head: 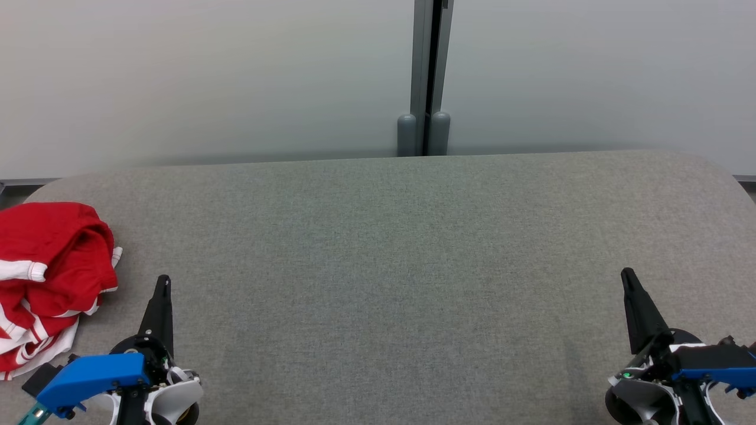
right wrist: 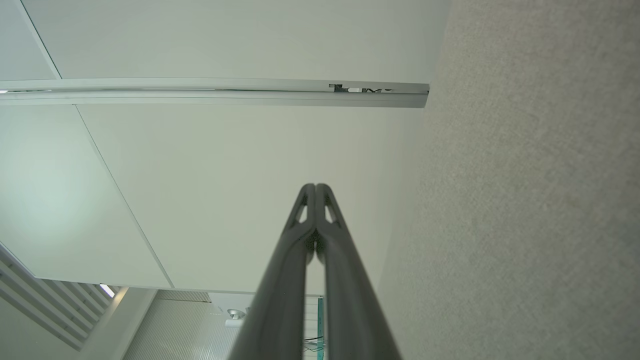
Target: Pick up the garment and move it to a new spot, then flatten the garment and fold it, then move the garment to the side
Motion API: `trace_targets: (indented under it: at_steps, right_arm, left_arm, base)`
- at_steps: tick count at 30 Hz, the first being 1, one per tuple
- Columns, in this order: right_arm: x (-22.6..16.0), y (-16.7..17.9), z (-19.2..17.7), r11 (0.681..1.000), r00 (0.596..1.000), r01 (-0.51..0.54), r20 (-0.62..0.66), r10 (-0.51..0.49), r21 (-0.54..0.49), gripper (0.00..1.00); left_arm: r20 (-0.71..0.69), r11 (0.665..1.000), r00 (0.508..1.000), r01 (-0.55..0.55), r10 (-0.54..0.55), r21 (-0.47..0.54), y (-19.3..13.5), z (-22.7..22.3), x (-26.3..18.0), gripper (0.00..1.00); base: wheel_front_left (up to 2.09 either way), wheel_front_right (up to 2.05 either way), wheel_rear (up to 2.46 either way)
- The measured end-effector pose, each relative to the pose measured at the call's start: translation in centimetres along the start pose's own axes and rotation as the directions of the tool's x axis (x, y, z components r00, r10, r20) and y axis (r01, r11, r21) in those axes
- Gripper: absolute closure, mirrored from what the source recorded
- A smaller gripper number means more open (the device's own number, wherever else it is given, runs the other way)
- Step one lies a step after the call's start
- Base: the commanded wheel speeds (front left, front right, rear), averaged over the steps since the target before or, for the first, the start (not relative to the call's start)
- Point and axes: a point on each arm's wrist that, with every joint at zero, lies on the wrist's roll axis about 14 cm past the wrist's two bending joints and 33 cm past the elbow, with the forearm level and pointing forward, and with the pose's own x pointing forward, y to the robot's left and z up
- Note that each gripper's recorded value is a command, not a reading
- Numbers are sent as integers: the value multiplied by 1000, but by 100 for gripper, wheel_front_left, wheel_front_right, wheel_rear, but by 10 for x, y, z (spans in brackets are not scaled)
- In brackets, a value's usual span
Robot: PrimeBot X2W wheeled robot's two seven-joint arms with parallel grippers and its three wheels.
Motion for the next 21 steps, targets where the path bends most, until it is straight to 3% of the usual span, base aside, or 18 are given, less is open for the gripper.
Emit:
trace_targets:
  at_steps: [21]
  right_arm:
    - [0, 0, 0, 1000, 1000, 0, 0, 0, 0, 100]
  left_arm:
    - [0, 1000, 1000, 0, 0, 0, 0, 0, 0, 100]
  base:
    - [0, 0, 0]
